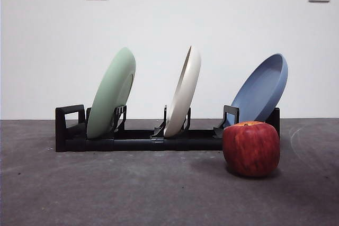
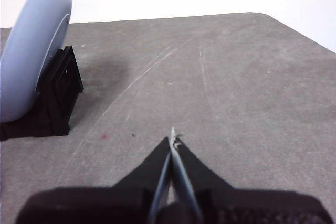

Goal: Take the green plate from the plate rack,put the plate on the table,take the apple from the table,put the apple in the plate

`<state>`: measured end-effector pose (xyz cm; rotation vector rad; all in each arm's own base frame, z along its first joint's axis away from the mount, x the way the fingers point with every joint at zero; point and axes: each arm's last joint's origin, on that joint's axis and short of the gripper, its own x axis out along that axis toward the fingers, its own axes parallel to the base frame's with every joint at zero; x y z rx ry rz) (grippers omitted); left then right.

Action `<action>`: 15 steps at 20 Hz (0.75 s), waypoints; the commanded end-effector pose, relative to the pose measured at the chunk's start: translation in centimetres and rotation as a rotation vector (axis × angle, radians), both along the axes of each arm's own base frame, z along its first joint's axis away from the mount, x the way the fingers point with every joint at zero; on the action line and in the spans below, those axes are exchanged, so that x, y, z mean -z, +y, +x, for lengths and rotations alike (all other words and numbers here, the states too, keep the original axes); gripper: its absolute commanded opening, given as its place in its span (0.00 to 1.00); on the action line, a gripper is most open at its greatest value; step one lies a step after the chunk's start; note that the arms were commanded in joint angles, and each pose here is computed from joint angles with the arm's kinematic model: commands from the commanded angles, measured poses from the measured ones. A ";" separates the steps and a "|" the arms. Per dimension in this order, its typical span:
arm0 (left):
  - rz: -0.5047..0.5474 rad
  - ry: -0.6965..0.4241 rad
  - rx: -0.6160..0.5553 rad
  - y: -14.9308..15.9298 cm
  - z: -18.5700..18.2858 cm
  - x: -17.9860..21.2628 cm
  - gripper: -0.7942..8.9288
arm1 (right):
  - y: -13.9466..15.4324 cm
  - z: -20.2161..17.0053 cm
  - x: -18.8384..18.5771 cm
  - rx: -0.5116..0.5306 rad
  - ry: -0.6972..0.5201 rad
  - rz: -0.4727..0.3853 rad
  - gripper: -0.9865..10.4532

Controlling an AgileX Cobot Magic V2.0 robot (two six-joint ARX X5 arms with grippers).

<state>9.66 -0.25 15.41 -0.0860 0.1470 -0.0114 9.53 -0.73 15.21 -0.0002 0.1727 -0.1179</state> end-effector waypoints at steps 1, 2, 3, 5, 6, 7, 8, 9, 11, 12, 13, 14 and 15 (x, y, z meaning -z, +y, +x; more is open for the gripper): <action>0.010 0.004 0.003 0.0 0.0 0.2 0.08 | 0.0 0.0 0.2 -0.001 0.006 0.000 0.09; 0.011 0.005 0.003 0.0 0.0 0.2 0.08 | 0.0 0.0 0.2 -0.001 0.006 0.000 0.09; 0.011 0.005 0.003 0.0 0.0 0.2 0.08 | 0.0 0.0 0.2 -0.001 0.006 0.000 0.09; 0.010 0.004 0.003 0.0 0.0 0.2 0.08 | 0.0 0.0 0.2 -0.001 0.006 0.001 0.09; 0.010 0.004 0.003 0.0 0.0 0.2 0.08 | 0.0 0.0 0.2 -0.002 0.006 0.000 0.09; 0.010 0.004 0.003 0.0 0.0 0.2 0.08 | 0.0 0.0 0.2 -0.001 0.006 0.001 0.09; 0.010 0.004 0.003 0.0 0.0 0.2 0.08 | 0.0 0.0 0.2 -0.001 0.006 0.001 0.09; 0.005 0.001 0.004 0.0 0.0 0.2 0.08 | 0.0 0.0 0.2 -0.005 0.006 0.002 0.09; -0.010 -0.001 0.007 0.0 0.1 0.2 0.08 | 0.1 0.0 0.2 -0.018 0.002 0.014 0.09; -0.016 -0.002 0.007 0.0 0.1 0.2 0.08 | 0.1 0.0 0.2 -0.023 -0.001 0.030 0.09; -0.028 -0.003 0.006 0.0 0.1 0.2 0.08 | 0.1 0.0 0.2 -0.023 -0.003 0.049 0.09; -0.055 -0.002 0.002 0.0 0.1 0.2 0.08 | 0.1 0.0 0.1 -0.019 -0.008 0.073 0.09; -0.083 -0.002 -0.002 0.0 0.1 0.2 0.08 | 0.1 0.0 0.1 -0.016 -0.011 0.112 0.09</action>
